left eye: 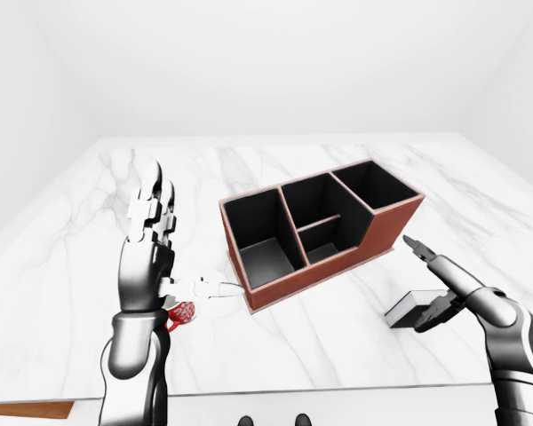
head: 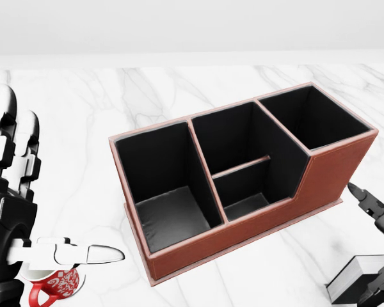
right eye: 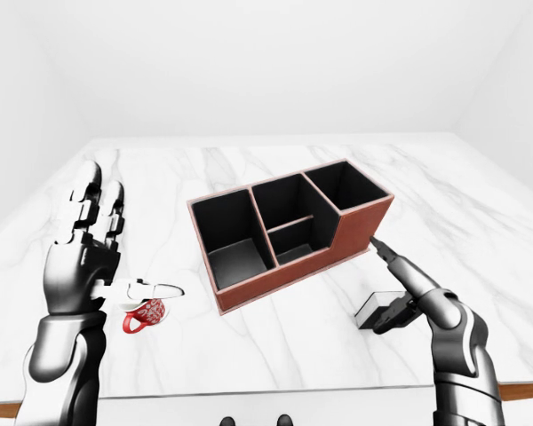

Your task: Pick up the book and place it in the back compartment of the caddy.

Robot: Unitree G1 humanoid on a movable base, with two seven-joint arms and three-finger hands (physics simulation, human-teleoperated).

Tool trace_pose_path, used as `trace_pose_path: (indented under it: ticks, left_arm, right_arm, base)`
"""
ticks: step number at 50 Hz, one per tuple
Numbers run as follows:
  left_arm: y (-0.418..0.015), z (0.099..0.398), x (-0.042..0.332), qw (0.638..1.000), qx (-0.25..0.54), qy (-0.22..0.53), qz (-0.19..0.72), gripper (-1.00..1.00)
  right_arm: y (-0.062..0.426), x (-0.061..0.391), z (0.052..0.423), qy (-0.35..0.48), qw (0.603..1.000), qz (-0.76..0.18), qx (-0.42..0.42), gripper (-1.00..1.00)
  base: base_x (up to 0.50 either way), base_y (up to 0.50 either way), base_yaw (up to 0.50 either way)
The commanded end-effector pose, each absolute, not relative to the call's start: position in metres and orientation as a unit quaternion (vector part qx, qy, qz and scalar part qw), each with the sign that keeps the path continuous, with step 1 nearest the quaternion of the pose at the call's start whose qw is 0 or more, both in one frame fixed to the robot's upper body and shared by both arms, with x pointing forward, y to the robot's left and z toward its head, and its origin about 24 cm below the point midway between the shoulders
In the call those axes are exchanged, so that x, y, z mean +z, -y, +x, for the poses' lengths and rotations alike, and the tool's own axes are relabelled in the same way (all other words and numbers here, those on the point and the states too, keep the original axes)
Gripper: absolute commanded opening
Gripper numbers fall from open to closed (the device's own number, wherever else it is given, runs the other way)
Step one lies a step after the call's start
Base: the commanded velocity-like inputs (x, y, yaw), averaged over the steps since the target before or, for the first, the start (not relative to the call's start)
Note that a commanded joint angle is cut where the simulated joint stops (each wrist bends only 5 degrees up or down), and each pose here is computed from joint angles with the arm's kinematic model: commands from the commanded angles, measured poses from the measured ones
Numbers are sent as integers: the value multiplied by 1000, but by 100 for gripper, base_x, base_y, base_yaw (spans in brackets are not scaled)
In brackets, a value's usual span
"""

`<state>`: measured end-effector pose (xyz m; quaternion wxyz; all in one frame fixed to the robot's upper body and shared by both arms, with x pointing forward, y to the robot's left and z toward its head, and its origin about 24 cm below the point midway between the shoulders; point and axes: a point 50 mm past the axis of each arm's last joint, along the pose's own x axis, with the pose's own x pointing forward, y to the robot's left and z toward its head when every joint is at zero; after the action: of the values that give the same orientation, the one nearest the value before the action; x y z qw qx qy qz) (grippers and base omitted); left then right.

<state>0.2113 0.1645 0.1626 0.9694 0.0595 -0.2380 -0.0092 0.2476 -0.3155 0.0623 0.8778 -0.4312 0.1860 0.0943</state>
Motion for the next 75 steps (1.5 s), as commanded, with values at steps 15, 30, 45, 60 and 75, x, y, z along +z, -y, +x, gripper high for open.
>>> trace_pose_path:
  ticks: [15,30,45,60,75]
  left_arm:
    - [-164,213,160,971,-10,232,59,100]
    - [-164,212,162,970,-11,236,59,100]
    - [-163,213,161,970,-11,234,59,100]
    - [-163,213,160,971,-12,231,58,100]
    - [-163,214,159,972,-12,229,58,100]
  right_arm:
    - [319,62,251,-195,866,-453,80,100]
    - [326,54,255,-213,847,-485,53,100]
    - [333,46,258,-228,817,-530,22,100]
    - [327,45,251,-222,819,-528,35,50]
    - [323,51,251,-211,835,-507,43,-100]
  base:
    - [0,0,0]
    - [0,0,0]
    - [0,0,0]
    - [0,0,0]
    - [0,0,0]
